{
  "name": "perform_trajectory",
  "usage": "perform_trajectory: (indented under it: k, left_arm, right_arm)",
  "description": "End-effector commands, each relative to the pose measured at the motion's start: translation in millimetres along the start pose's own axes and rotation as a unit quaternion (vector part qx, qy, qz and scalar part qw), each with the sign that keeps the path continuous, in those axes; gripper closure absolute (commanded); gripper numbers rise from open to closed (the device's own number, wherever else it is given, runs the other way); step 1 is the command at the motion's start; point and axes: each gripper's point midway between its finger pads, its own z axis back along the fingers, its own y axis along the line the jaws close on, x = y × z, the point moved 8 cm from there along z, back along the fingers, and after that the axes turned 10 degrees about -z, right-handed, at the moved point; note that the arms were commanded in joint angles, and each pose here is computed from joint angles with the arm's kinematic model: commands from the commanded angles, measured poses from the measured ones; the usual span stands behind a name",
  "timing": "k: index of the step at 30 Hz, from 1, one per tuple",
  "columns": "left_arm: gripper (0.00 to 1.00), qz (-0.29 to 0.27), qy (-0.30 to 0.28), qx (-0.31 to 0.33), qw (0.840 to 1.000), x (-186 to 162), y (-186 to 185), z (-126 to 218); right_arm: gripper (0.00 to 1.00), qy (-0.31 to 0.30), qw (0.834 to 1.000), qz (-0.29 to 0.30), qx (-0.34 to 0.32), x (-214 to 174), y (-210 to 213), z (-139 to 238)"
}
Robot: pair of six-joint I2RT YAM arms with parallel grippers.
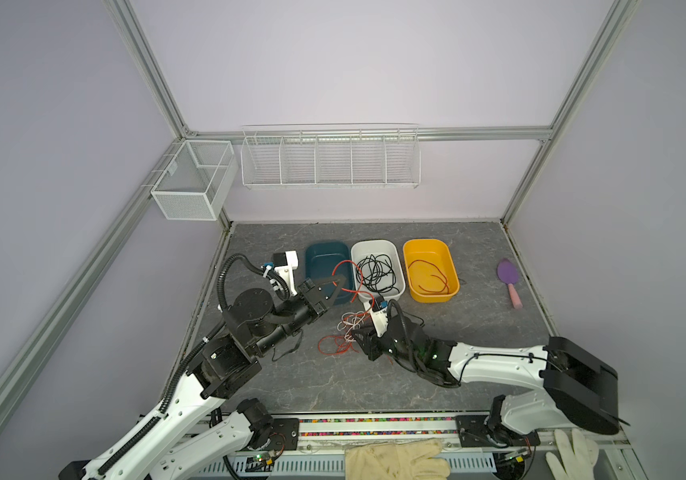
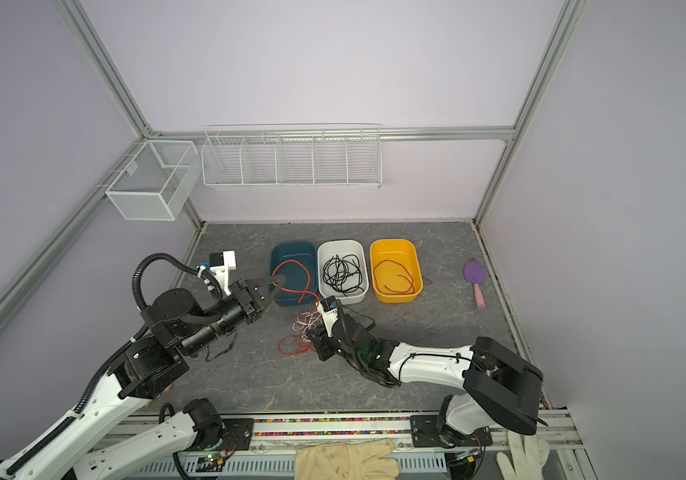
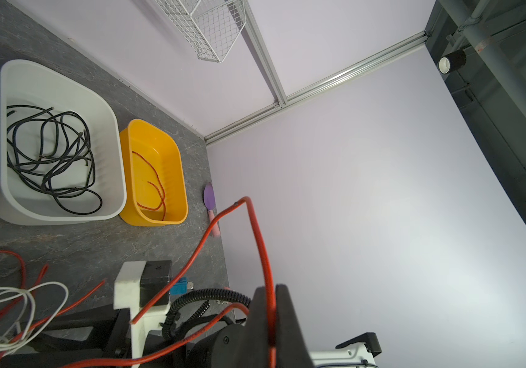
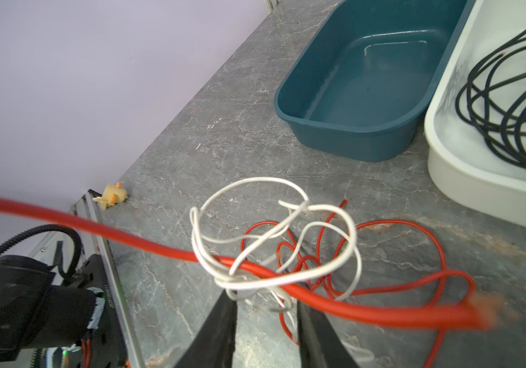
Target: Untangle the cables
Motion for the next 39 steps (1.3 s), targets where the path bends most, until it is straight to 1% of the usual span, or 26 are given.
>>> perform_trajectory:
  k: [1,2,6,8,9,14,18,22,27,32,35,39]
  left_arm:
    - [1.00,0.001,-0.020,-0.013,1.000,8.7,-12.4,11.7]
    - [1.00,-0.001,-0.021,-0.010,1.000,9.0,-11.9,12.5]
    - [1.00,-0.014,-0.036,0.001,0.999,14.7,-15.5,22.8]
    - [1.00,-0.015,-0.044,0.010,0.999,18.2,-17.5,28.5]
    - [1.00,-0.034,-0.048,0.018,0.998,20.1,-18.4,31.6]
    - [1.00,-0.060,-0.060,0.041,0.996,29.1,-25.4,44.8]
    - [1.00,-0.086,-0.080,0.058,0.991,40.8,-35.5,59.5]
    - [1.00,-0.097,-0.098,0.060,0.989,47.7,-41.9,69.3]
    - [1.00,-0.116,-0.087,0.067,0.987,53.0,-51.6,71.2]
    - [1.00,-0.144,-0.082,0.074,0.983,64.0,-68.6,80.8]
    - [1.00,-0.158,-0.072,0.081,0.981,67.3,-73.9,75.6]
    - [1.00,-0.160,-0.050,0.079,0.983,64.2,-73.6,63.8]
  right_arm:
    - [0.74,-0.021,1.000,0.000,-0.007,10.6,1.5,-4.1]
    - [0.75,-0.019,1.000,0.000,-0.009,9.7,0.6,-4.4]
    - [0.93,-0.016,0.999,0.000,-0.031,3.9,-9.5,-2.3]
    - [0.93,-0.015,0.999,-0.004,-0.036,0.2,-15.4,-0.1]
    - [0.94,-0.014,0.999,-0.005,-0.038,-2.1,-18.8,1.0]
    - [0.94,-0.008,0.998,-0.008,-0.058,-13.1,-33.8,7.6]
    - [0.94,-0.003,0.997,-0.019,-0.080,-23.4,-51.4,14.5]
    - [0.94,0.004,0.994,-0.037,-0.098,-31.6,-68.9,19.7]
    - [0.94,0.011,0.992,-0.045,-0.116,-37.5,-83.2,23.9]
    - [0.94,0.012,0.990,-0.053,-0.132,-39.1,-93.9,28.0]
    - [0.94,0.011,0.989,-0.056,-0.139,-37.6,-97.5,30.4]
    - [0.94,0.013,0.989,-0.055,-0.134,-32.7,-93.7,34.9]
